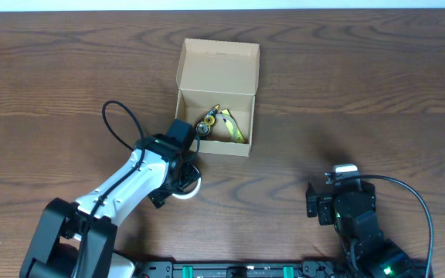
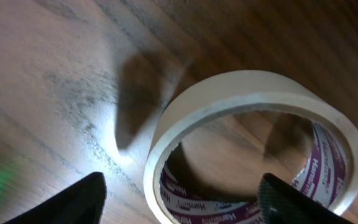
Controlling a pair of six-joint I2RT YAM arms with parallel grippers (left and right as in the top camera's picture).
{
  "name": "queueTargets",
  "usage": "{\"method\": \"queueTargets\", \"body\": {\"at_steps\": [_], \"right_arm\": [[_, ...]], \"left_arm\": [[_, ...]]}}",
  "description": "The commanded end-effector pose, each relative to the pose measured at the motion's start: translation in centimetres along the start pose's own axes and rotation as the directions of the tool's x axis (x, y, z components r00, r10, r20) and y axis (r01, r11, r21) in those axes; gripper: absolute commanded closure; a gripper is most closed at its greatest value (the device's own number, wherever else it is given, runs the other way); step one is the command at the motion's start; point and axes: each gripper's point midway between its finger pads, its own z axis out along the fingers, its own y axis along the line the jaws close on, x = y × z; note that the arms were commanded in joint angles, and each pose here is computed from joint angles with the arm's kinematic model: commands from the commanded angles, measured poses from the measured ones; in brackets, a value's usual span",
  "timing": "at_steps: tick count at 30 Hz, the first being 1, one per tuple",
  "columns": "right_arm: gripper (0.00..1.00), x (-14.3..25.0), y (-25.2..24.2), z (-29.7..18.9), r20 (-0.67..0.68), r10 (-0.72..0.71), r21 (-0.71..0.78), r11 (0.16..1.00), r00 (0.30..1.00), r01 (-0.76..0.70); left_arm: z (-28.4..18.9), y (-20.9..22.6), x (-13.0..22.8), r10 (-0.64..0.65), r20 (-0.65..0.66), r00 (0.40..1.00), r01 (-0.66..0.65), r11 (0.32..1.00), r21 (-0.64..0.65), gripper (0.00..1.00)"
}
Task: Pack container
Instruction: 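Move the left gripper to the remaining clear tape roll and grasp it, then lift the tape roll into the box with the left gripper and release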
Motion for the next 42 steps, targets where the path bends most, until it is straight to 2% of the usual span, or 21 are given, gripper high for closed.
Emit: {"method": "queueTargets", "body": {"at_steps": [1,11,12,16,24,30,34,38,42], "right_arm": [[0.01,0.1,-0.5,0.1,-0.001,-0.003,0.023,1.000,1.000,0.003],[0.01,0.1,-0.5,0.1,0.000,-0.003,0.023,1.000,1.000,0.003],[0.01,0.1,-0.5,0.1,0.000,-0.003,0.023,1.000,1.000,0.003],[0.01,0.1,-0.5,0.1,-0.001,-0.003,0.023,1.000,1.000,0.003],[0.01,0.1,-0.5,0.1,0.000,-0.003,0.023,1.000,1.000,0.003],[0.01,0.1,-0.5,0.1,0.000,-0.003,0.023,1.000,1.000,0.003],[0.01,0.1,-0.5,0.1,0.000,-0.003,0.023,1.000,1.000,0.003],[0.01,0.1,-0.5,0.1,0.000,-0.003,0.023,1.000,1.000,0.003],[0.01,0.1,-0.5,0.1,-0.001,-0.003,0.023,1.000,1.000,0.003]], "left_arm": [[0.6,0.2,0.2,-0.021,-0.016,1.000,0.021,1.000,-0.022,0.27],[1.3,-0.4,0.2,-0.024,-0.029,0.999,0.024,1.000,-0.009,0.66],[1.3,-0.5,0.2,-0.024,-0.027,0.999,0.024,1.000,-0.005,0.75],[1.3,-0.6,0.2,-0.024,-0.026,0.999,0.024,1.000,-0.002,0.94],[0.5,-0.9,0.7,-0.021,-0.049,0.999,0.023,0.999,0.031,0.94],[-4.2,1.3,1.6,-0.008,-0.004,1.000,0.008,0.997,0.082,0.95],[-5.8,1.8,1.7,-0.005,0.025,1.000,0.002,0.993,0.117,0.94],[-7.6,0.9,1.1,0.071,0.078,0.994,-0.083,0.982,0.168,0.94],[-12.6,-1.8,-1.7,0.168,0.234,0.958,-0.215,0.957,0.195,0.94]]}}
